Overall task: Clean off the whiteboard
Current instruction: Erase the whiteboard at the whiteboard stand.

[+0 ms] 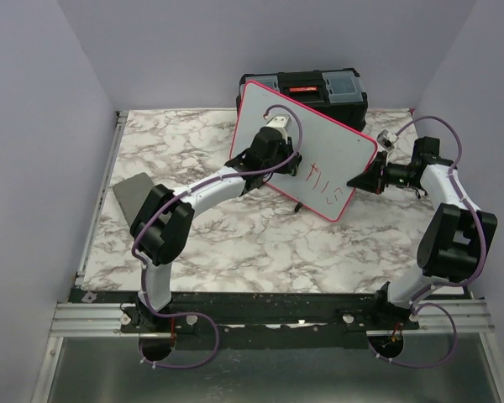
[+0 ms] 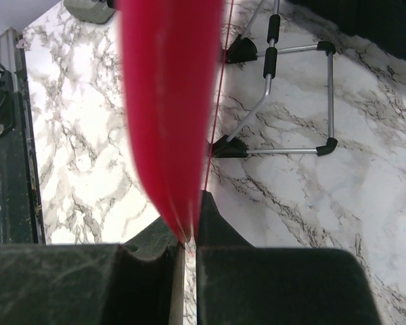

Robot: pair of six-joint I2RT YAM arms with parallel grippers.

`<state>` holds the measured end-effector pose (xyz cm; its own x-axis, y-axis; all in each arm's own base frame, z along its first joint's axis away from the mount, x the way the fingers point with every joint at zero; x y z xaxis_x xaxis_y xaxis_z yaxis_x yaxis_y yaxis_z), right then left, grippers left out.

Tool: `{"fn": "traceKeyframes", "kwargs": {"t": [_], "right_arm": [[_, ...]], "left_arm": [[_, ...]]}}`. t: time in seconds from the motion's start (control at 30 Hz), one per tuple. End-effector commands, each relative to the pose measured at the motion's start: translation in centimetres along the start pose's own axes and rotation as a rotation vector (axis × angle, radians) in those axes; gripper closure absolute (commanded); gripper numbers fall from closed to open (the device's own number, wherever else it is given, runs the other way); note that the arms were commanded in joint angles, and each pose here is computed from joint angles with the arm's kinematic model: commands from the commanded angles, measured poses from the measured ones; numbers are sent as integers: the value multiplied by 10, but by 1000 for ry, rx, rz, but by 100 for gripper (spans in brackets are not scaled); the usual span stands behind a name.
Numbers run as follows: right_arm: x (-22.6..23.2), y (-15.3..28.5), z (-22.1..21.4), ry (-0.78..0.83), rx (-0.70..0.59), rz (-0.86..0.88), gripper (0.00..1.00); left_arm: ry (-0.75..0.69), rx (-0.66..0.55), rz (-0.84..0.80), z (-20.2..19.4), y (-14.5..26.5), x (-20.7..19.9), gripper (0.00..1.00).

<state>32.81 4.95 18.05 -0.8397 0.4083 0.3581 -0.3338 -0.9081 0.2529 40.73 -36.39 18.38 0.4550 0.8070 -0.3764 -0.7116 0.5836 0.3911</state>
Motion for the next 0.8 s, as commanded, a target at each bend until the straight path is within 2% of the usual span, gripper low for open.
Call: {"fn": "traceKeyframes", "kwargs": {"t": [0.0,0.13,0.43,0.77], "right_arm": [[30,-9,6,-133,-56,123,99],[29,-9,6,-134,-55,124,99],[30,-9,6,-137,-57,128,99],[32,-8,7,-131,-59,129,99]], "left_arm": [[-10,-155,-66,40,-6,-17,100],[-1,-112,-64,20,-11,-13,100],[52,33,-36,-63,-21,1,100],[66,67,-19,-89,-15,1,100]]}}
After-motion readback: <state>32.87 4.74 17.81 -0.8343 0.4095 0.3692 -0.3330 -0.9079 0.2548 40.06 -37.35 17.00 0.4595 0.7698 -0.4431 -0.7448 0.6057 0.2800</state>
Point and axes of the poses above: each gripper's point midway between its finger pads, its own y axis back along the fingers, its own x axis along the line the jaws close on, z = x × y, the point moved 3 cm from there along y, back along the fingers, and after that the axes turned 2 degrees about -y, right-handed, at the moved point
